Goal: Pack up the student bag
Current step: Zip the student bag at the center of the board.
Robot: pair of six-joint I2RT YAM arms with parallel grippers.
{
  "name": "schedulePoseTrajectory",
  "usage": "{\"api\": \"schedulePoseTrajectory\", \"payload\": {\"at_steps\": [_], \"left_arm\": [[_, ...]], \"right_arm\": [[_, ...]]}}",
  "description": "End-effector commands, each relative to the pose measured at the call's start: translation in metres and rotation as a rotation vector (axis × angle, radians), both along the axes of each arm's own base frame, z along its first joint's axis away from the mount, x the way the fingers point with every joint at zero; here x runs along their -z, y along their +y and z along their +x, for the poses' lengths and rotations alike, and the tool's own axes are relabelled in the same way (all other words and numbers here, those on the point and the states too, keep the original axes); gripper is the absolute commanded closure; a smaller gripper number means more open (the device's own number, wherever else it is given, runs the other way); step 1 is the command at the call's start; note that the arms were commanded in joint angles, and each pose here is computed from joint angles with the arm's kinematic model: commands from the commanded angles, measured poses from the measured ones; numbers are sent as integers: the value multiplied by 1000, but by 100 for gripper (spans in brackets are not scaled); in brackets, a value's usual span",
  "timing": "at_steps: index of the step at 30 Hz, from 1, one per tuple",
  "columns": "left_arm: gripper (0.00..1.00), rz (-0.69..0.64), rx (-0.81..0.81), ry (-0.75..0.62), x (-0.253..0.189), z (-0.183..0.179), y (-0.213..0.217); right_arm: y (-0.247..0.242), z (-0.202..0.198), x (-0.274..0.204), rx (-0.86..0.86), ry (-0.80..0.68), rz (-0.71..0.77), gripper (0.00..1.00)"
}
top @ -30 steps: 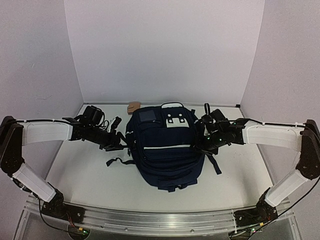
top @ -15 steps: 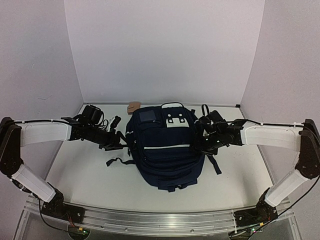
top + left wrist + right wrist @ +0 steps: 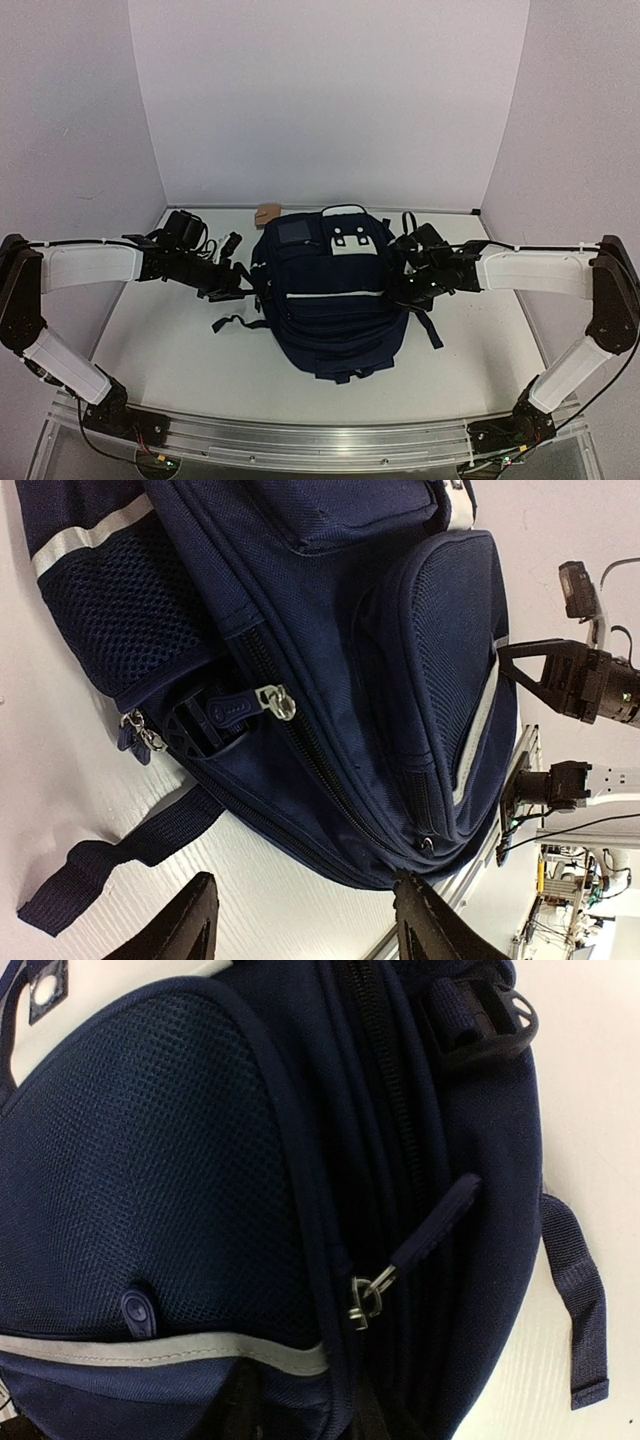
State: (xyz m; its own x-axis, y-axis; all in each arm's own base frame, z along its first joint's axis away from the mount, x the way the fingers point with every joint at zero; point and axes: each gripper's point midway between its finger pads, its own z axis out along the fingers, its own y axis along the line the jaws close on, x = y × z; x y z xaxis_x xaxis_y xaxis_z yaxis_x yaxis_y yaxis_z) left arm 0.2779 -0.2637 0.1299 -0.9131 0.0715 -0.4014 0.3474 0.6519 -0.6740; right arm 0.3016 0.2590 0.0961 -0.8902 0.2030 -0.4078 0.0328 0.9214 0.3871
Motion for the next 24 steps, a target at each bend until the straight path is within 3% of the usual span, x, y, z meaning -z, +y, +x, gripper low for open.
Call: {"api": "schedulePoseTrajectory", "payload": {"at_steps": [1, 4, 8, 11, 14, 19, 24], "left_arm": [[39, -37, 41, -97, -18, 4, -5], [35, -66, 94, -191, -28, 4, -9], [36, -99, 140, -357, -44, 11, -14], [44, -102, 152, -440, -47, 18, -16], [52, -113, 167, -468, -45, 25, -22], [55, -127, 202, -495, -38, 32, -31], [70, -121, 241, -484, -22, 40, -40]], "right_arm": [[8, 13, -13, 27, -61, 63, 89], [4, 20, -47, 58, -145, 93, 100], [-7, 26, -89, 81, -224, 109, 100], [-17, 32, -100, 90, -236, 104, 100], [-28, 39, -100, 98, -223, 119, 100], [-31, 47, -99, 73, -193, 152, 100], [-41, 52, -98, 85, -184, 158, 100]]}}
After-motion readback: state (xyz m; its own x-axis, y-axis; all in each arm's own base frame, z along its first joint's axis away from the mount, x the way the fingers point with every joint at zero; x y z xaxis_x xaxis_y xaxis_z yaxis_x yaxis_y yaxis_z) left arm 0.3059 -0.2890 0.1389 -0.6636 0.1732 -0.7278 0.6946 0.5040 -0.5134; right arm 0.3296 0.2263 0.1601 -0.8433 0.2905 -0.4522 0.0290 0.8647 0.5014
